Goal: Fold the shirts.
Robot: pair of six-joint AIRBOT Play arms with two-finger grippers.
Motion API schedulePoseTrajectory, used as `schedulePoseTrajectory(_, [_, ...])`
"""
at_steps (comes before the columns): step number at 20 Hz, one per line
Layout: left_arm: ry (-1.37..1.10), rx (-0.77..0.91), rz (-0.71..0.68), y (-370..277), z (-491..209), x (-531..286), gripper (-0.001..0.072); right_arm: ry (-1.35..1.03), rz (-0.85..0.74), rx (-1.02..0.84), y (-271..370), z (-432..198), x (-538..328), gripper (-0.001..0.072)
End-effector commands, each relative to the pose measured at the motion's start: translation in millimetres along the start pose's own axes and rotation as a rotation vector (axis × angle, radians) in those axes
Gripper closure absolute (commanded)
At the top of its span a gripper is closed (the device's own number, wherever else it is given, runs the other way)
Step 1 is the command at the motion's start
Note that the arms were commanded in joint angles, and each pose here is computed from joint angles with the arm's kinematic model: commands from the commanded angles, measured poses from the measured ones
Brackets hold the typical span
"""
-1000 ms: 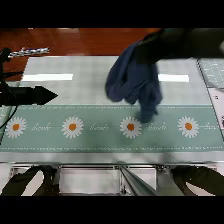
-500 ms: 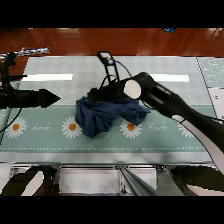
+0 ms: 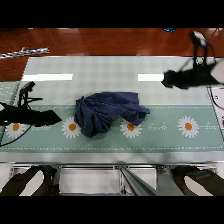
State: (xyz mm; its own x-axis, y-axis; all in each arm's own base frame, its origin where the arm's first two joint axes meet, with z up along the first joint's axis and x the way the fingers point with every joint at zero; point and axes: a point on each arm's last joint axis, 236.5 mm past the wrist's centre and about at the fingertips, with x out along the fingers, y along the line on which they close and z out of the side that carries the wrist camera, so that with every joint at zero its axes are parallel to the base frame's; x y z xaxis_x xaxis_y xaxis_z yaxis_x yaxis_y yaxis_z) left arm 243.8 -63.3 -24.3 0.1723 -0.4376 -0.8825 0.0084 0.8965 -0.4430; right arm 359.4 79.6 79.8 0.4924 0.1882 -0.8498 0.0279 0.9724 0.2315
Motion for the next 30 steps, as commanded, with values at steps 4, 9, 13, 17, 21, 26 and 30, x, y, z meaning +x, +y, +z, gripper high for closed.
schedulePoseTrajectory(4, [0.077,-0.206,-0.251,-25,-3,60,0.0202,0.174,0.171,0.255,0,-148,41,0.0304])
schedulePoseTrajectory(9, [0.079,-0.292,-0.273,-34,10,102,0.0202,0.240,0.229,0.185,27,-179,48,0.0305])
schedulePoseTrajectory(13, [0.090,-0.205,-0.256,-49,15,118,0.0557,0.209,0.233,0.205,29,-171,51,0.0306])
schedulePoseTrajectory(17, [0.074,-0.130,-0.279,-61,28,110,0.0687,0.293,0.257,0.235,36,-184,72,0.0306])
schedulePoseTrajectory(21, [0.073,-0.122,-0.285,-64,30,108,0.0687,0.328,0.298,0.307,47,-182,100,0.0308])
schedulePoseTrajectory(26, [0.088,-0.108,-0.295,-66,27,107,0.0687,0.359,0.301,0.337,54,-167,132,0.0308])
schedulePoseTrajectory(30, [0.087,-0.108,-0.295,-66,27,107,0.0687,0.392,0.331,0.291,74,-146,152,0.0403])
